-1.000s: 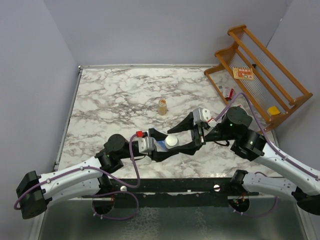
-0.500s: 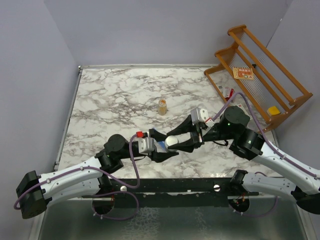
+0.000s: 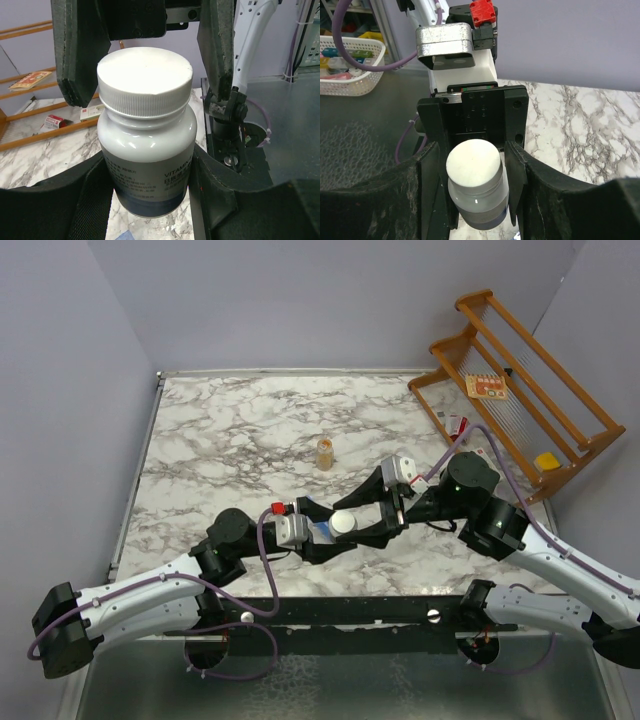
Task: Sort the pills into containers
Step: Screw the lid of the pill bottle onto the pill bottle.
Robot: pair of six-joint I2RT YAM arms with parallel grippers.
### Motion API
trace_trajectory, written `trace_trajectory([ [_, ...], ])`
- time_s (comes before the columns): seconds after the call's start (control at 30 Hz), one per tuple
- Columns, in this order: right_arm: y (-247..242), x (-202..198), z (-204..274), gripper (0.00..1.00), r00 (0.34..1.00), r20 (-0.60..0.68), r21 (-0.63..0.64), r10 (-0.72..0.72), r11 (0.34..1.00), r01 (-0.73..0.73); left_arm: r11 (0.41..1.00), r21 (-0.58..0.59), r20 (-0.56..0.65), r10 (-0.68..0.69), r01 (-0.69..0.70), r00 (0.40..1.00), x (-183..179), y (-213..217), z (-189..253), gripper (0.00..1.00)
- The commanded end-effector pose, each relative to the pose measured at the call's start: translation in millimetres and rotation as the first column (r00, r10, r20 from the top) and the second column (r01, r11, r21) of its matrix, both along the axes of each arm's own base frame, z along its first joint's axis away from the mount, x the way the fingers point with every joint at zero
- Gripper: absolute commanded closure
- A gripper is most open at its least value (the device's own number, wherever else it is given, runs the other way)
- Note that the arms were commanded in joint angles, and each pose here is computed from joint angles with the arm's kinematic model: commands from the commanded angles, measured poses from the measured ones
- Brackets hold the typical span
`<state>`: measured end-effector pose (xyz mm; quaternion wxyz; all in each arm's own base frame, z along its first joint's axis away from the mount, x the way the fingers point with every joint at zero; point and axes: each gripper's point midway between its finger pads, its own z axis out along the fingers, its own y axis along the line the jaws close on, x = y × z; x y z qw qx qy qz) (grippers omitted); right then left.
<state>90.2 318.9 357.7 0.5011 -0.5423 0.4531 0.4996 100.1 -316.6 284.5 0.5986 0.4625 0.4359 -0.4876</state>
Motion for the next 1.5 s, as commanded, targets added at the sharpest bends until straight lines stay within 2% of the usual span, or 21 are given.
trace_trajectory([
  [0.0, -1, 1, 1, 0.45, 1.0, -0.002, -0.002, -0.007, 1.0, 0.007, 0.998, -0.062, 0.027, 0.015, -0.013, 1.0, 1, 3, 27, 1.0],
  [0.17, 0, 2, -1, 0.47, 1.0, -0.006, -0.008, -0.011, 1.0, 0.011, 0.998, -0.066, 0.025, 0.021, -0.019, 0.999, 2, 3, 29, 1.0],
  [0.5, 3, 7, -6, 0.6, 1.0, -0.013, -0.029, -0.024, 0.999, 0.023, 0.997, -0.076, 0.021, 0.021, -0.02, 1.0, 1, 4, 32, 1.0],
  [0.63, 3, 7, -6, 0.62, 1.0, -0.011, -0.028, -0.027, 0.999, 0.026, 0.997, -0.078, 0.021, 0.03, -0.028, 0.999, 2, 5, 32, 1.0],
  [0.87, 2, 7, -6, 0.72, 1.0, -0.004, -0.028, -0.031, 0.999, 0.03, 0.993, -0.086, 0.005, 0.078, -0.078, 0.997, 11, 7, 32, 1.0],
  [1.47, -3, 22, -21, 0.78, 0.993, 0.034, -0.055, -0.115, 0.992, 0.116, 0.987, -0.123, -0.04, 0.097, -0.101, 0.995, 14, 9, 51, 1.0],
])
